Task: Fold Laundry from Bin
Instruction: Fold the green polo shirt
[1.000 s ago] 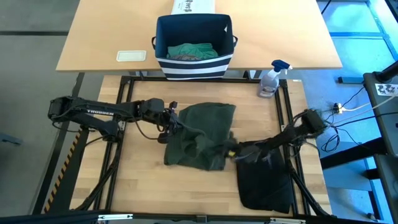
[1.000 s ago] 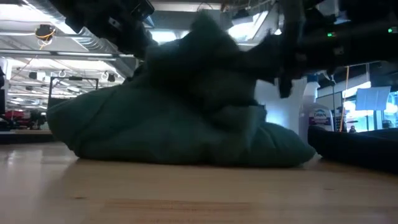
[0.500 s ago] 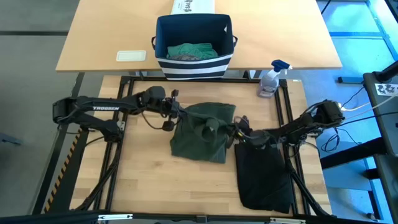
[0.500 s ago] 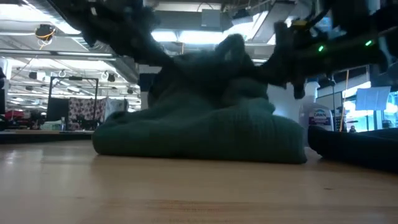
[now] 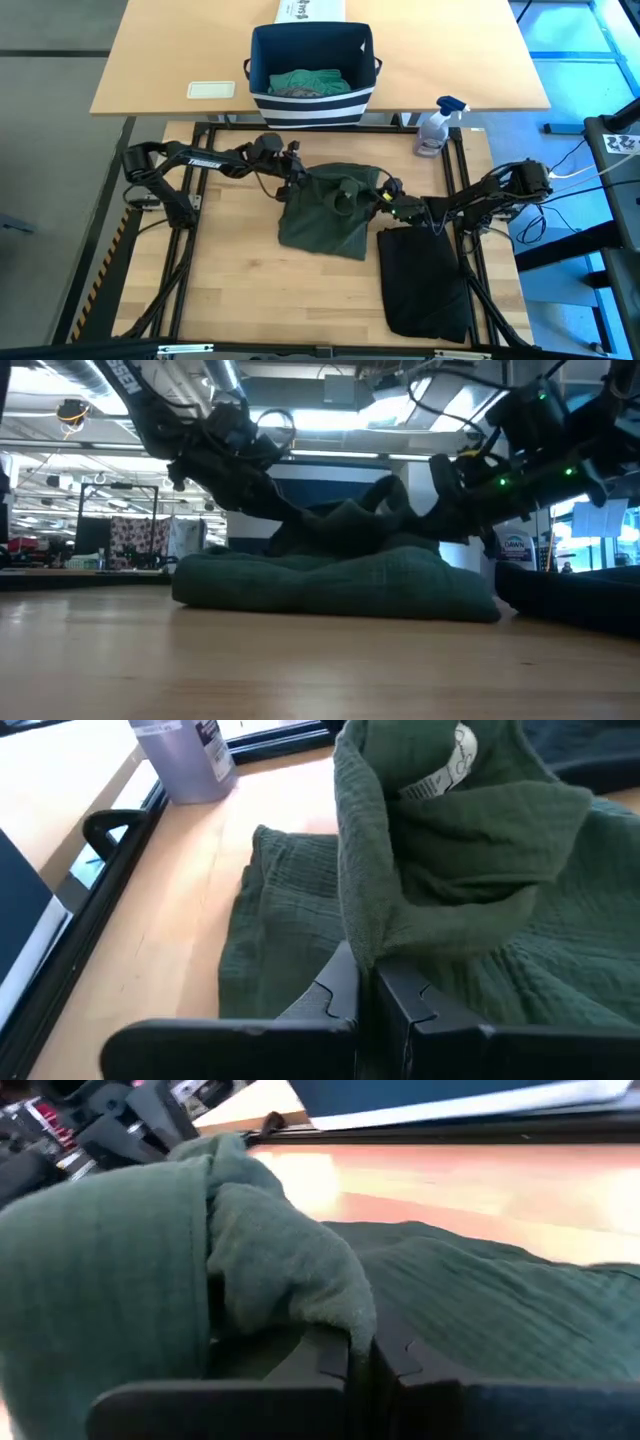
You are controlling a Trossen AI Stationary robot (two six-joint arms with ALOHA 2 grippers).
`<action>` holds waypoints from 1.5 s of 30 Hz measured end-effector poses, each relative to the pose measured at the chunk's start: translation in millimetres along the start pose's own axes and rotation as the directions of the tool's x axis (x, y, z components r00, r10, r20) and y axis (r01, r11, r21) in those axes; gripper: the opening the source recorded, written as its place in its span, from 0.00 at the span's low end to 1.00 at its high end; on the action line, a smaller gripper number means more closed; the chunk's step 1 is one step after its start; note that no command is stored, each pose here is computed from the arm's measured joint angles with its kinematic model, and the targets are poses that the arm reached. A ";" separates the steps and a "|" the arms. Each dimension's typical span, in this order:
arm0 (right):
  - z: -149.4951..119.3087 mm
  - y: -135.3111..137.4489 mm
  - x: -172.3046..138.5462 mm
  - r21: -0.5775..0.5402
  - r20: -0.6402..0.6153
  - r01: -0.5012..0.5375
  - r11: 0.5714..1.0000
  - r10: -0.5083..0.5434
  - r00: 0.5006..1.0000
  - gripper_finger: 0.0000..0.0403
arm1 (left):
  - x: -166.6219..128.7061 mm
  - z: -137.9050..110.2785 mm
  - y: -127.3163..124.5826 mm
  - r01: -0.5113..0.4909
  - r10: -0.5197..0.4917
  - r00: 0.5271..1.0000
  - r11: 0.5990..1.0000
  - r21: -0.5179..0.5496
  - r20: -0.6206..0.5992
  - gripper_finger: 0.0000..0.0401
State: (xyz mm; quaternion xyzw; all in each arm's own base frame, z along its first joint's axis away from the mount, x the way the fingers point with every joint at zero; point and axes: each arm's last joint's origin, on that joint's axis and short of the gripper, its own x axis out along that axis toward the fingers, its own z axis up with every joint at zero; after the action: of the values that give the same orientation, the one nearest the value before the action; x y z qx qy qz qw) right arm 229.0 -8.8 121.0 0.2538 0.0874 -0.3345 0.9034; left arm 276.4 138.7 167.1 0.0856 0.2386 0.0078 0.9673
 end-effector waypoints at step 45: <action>70.2 13.9 24.3 -0.263 -0.094 -0.200 0.944 0.181 0.979 0.22 | -2.7 66.7 -73.1 0.003 -0.001 1.000 0.995 0.096 -0.021 0.42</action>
State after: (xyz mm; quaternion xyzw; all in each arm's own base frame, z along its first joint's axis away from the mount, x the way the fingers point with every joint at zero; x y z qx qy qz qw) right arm 255.6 -49.7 178.7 0.1462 0.1381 -0.2217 0.9542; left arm 303.0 55.7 214.1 0.1318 0.2489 -0.0036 0.9595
